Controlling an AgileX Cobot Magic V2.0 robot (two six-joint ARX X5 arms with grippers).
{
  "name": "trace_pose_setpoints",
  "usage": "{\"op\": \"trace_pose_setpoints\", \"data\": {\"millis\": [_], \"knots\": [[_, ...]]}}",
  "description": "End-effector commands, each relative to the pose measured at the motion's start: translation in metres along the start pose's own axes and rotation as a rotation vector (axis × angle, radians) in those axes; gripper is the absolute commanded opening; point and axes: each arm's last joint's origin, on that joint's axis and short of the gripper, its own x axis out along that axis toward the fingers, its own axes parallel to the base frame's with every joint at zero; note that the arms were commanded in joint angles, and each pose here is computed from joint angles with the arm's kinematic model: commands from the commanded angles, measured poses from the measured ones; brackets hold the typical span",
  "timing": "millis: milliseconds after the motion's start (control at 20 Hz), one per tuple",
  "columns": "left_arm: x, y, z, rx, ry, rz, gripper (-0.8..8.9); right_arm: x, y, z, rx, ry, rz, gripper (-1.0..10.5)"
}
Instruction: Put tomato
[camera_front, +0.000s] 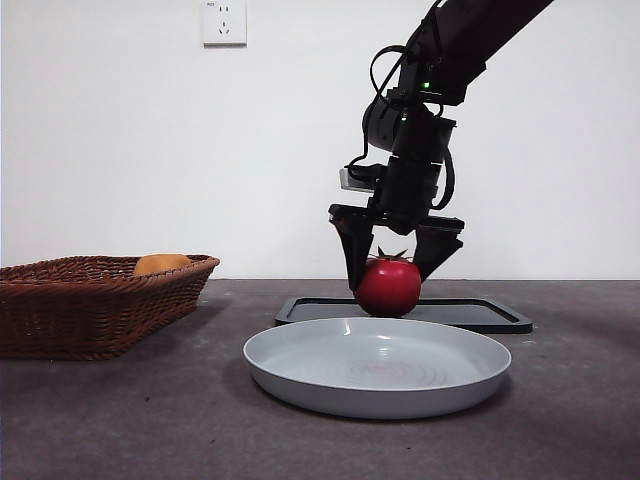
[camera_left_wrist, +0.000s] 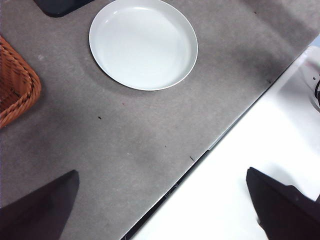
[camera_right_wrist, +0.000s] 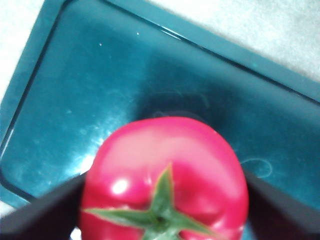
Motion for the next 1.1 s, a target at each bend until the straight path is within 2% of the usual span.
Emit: {"op": "trace_pose_setpoints", "data": {"millis": [50, 250, 350, 400, 550, 650, 800, 950, 1100], "knots": [[-0.001, -0.001, 0.001, -0.001, -0.006, -0.005, 5.93, 0.006, 0.001, 0.004, -0.013, 0.019, -0.029, 5.3], [-0.001, -0.001, 0.002, 0.007, -0.007, -0.005, 5.93, -0.044, 0.004, 0.013, -0.011, 0.046, -0.104, 5.3], [-0.001, -0.001, 0.002, 0.011, -0.007, -0.005, 5.93, -0.071, 0.01, 0.011, -0.013, 0.084, -0.102, 5.3], [-0.001, -0.001, 0.002, 0.012, -0.008, -0.005, 5.93, -0.081, 0.016, 0.008, -0.023, 0.103, -0.102, 5.3], [-0.001, -0.001, 0.001, 0.011, -0.002, -0.004, 5.93, -0.124, 0.042, 0.001, -0.062, 0.029, -0.142, 5.3], [-0.001, -0.001, 0.0, 0.01, 0.014, -0.003, 5.93, -0.156, 0.059, -0.019, -0.093, 0.013, -0.167, 5.3], [-0.001, -0.001, -0.001, 0.009, 0.021, -0.001, 5.93, -0.186, 0.071, -0.071, -0.154, 0.067, -0.258, 5.3], [-0.001, -0.001, -0.001, 0.008, 0.02, -0.002, 5.93, -0.203, 0.075, -0.116, -0.196, 0.096, -0.249, 5.3], [-0.002, -0.001, -0.002, 0.007, 0.017, -0.002, 5.93, -0.224, 0.078, -0.165, -0.173, -0.007, -0.208, 5.3]]}}
